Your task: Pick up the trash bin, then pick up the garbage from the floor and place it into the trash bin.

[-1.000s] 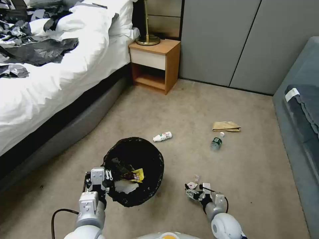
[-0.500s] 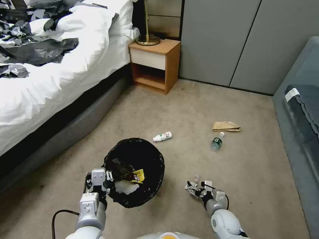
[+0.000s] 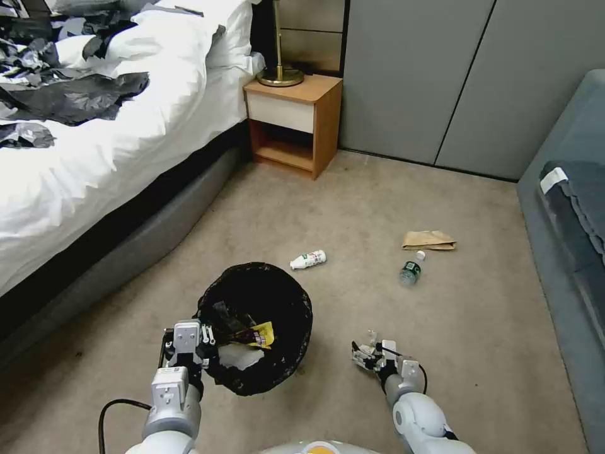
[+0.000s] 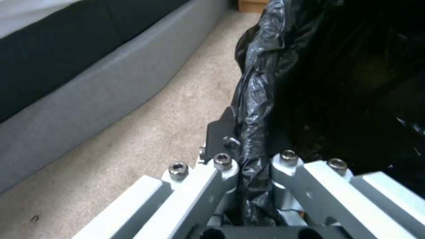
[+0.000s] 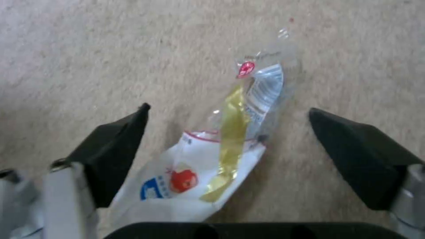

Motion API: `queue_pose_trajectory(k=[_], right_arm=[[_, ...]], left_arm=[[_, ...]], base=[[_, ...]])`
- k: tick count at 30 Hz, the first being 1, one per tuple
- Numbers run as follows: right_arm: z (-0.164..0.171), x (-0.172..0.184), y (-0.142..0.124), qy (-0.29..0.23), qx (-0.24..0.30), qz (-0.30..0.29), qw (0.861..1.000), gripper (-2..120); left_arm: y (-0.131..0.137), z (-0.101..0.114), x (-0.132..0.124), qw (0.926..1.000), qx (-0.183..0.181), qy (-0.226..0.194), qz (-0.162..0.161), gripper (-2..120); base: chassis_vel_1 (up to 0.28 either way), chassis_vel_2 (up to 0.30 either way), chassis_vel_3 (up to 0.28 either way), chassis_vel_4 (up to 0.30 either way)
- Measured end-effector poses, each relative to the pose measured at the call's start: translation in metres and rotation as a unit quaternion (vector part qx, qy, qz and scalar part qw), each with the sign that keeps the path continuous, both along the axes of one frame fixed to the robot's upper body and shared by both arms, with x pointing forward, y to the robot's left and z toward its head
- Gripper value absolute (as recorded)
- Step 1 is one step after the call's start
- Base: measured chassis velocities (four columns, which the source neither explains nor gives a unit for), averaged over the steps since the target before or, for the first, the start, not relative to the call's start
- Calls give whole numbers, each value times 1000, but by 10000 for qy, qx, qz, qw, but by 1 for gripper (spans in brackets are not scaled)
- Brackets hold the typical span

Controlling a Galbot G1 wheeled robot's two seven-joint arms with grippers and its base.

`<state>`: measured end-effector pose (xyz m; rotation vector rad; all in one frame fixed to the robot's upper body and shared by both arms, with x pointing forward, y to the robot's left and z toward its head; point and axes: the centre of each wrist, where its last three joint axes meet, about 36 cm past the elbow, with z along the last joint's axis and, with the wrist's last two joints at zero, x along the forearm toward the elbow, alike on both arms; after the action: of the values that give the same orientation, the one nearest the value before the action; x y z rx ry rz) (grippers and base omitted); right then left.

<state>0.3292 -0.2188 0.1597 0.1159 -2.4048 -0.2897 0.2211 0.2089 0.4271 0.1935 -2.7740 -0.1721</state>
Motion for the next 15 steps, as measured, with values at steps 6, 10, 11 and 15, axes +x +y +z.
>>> queue_pose_trajectory(k=[6, 10, 11, 15], right_arm=[[-11, 3, -1, -15, -110, 36, 9999, 65], [-13, 4, -3, -12, -158, 37, 9999, 52], [-13, 4, -3, -12, -168, 34, 9999, 46], [-13, 4, -4, -11, -184, 21, 9998, 35]], left_arm=[[0, 0, 0, 10000, 6, 2, 3, 1], [0, -1, 0, 10000, 5, -1, 5, 1], [0, -1, 1, 10000, 5, 0, 6, 1], [0, -2, 2, 10000, 2, -1, 6, 1]], base=[[0, 0, 0, 0], [0, 0, 0, 0], [0, 0, 0, 0], [0, 0, 0, 0]])
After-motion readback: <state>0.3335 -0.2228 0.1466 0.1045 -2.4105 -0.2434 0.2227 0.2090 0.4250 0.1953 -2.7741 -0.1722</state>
